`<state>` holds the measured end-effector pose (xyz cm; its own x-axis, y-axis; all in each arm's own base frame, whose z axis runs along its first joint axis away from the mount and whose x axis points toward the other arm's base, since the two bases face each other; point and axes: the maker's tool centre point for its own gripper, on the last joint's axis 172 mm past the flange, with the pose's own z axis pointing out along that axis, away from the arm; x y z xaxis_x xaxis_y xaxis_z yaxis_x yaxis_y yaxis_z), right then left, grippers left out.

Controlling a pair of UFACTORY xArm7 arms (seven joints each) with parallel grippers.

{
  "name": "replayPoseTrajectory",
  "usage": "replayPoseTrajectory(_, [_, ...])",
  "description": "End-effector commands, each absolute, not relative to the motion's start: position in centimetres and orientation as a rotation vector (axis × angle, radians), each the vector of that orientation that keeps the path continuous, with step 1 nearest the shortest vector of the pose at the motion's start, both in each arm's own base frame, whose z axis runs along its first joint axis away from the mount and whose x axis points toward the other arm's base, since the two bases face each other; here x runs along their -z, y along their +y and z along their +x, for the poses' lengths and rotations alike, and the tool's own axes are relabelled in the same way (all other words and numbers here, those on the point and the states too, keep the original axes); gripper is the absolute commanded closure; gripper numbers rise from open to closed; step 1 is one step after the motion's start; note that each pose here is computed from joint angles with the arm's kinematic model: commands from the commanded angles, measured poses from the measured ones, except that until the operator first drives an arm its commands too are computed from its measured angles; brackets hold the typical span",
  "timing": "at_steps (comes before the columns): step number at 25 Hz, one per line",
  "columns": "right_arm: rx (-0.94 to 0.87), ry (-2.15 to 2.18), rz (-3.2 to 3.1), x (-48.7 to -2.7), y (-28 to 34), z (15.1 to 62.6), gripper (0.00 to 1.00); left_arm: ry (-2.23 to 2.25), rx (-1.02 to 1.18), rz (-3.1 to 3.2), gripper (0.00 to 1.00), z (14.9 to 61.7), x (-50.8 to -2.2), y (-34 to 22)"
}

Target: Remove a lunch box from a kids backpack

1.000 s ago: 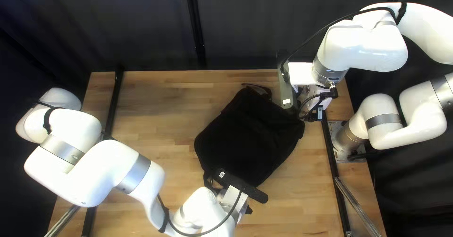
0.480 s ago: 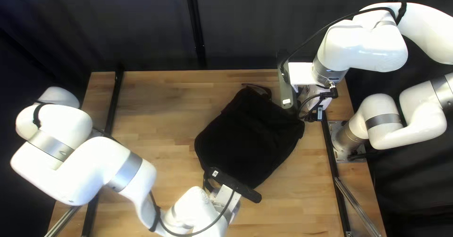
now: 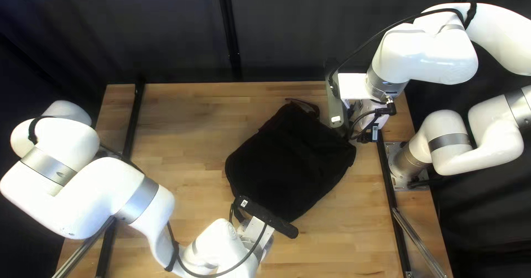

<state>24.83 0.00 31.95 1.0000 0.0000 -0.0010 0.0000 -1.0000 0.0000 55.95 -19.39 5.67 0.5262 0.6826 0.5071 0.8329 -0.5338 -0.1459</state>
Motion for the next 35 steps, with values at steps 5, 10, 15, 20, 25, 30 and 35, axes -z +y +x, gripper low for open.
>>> replayPoseTrajectory(5, [-0.002, 0.0, -3.142, -32.0, 0.0, 24.8, 0.0, -1.214, 0.567, -2.426, 1.0, 56.6, -5.5, -20.0])
replayPoseTrajectory(10, [-0.002, 0.0, -3.142, -32.0, 0.0, 24.8, 0.0, -1.178, 0.566, -2.46, 1.0, 57.1, -5.3, -20.4])
replayPoseTrajectory(15, [0.006, 0.039, -3.161, -26.0, -1.0, 27.5, 0.0, -1.127, 0.583, -2.491, 1.0, 56.4, -5.9, -20.5])
replayPoseTrajectory(20, [0.02, 0.128, -3.139, -21.4, 0.4, 29.4, 0.0, -1.098, 0.598, -2.506, 1.0, 56.3, -5.7, -20.7])
replayPoseTrajectory(25, [0.026, 0.293, -3.163, -17.7, 2.7, 30.6, 0.0, -1.075, 0.609, -2.515, 1.0, 56.6, -5.9, -20.9])
replayPoseTrajectory(30, [0.063, 0.429, -3.191, -15.9, 4.6, 29.9, 0.0, -1.054, 0.609, -2.522, 1.0, 56.8, -6.2, -21.0])
replayPoseTrajectory(35, [0.095, 0.501, -3.192, -13.5, 5.0, 30.2, 0.0, -1.041, 0.611, -2.527, 1.0, 56.9, -6.3, -21.1])
